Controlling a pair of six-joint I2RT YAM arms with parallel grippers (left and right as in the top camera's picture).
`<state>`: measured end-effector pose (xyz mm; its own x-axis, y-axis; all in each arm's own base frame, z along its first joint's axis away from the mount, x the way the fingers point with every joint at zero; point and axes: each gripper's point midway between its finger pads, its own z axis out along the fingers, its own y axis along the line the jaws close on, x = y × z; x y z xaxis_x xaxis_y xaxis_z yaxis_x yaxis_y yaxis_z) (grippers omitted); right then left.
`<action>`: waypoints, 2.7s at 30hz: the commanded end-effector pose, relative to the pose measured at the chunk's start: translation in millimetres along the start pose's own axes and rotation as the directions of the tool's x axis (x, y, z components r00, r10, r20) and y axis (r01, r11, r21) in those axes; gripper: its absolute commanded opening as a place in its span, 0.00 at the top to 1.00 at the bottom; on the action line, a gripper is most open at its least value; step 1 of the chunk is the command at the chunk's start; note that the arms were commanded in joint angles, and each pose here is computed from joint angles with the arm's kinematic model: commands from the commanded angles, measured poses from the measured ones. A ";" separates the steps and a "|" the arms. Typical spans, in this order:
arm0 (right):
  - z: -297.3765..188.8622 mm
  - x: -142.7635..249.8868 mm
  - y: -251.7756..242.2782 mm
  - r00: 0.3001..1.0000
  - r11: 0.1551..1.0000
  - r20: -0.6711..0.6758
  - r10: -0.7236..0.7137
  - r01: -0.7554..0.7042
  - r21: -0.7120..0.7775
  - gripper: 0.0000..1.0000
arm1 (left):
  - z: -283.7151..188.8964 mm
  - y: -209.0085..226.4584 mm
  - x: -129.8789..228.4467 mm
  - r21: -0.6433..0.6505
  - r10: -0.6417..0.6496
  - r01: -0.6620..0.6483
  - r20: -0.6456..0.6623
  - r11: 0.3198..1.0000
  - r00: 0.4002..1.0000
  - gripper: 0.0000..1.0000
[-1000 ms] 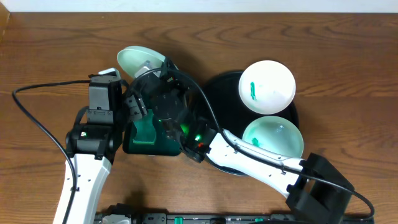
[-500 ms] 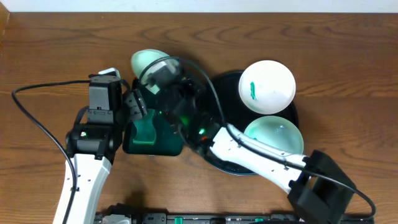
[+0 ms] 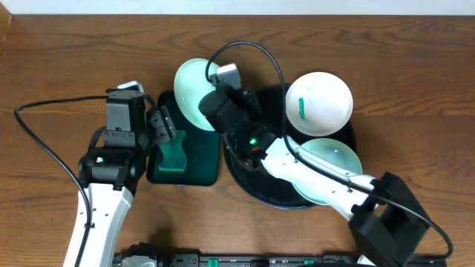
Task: Clean dirty plates on tray and stack at the side
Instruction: 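Carry the pale green plate rightward past the black tray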
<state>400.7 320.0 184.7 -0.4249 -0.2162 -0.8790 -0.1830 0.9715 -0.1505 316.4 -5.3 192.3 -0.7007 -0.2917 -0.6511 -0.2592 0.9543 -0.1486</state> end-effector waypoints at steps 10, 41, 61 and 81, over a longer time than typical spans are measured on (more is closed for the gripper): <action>-30.2 -57.2 -79.9 0.975 0.975 0.033 0.221 -0.221 -0.009 0.99 | -3.5 1.2 -9.7 -0.013 -0.002 0.002 0.025 1.000 1.000 0.22; -34.1 51.7 -359.0 0.724 0.753 -0.246 0.645 -0.546 0.367 0.99 | -3.5 1.1 -9.8 -0.013 -0.002 0.002 0.025 1.000 1.000 0.22; -110.5 163.8 -490.1 0.465 0.415 -0.134 0.875 -0.578 0.703 0.99 | -3.5 1.1 -9.8 -0.013 -0.002 0.002 0.025 1.000 1.000 0.22; -87.4 263.9 -450.3 0.319 0.297 -0.108 0.942 -0.640 0.709 0.99 | -3.3 1.5 -8.6 -0.015 -0.001 0.002 0.021 1.000 1.000 0.22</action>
<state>295.1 -186.7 63.8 -0.4368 0.8089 -0.3937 0.8370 0.5258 0.1518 316.3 -4.7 192.2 -0.7004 -0.2916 -0.6515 -0.2614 0.9541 -0.1460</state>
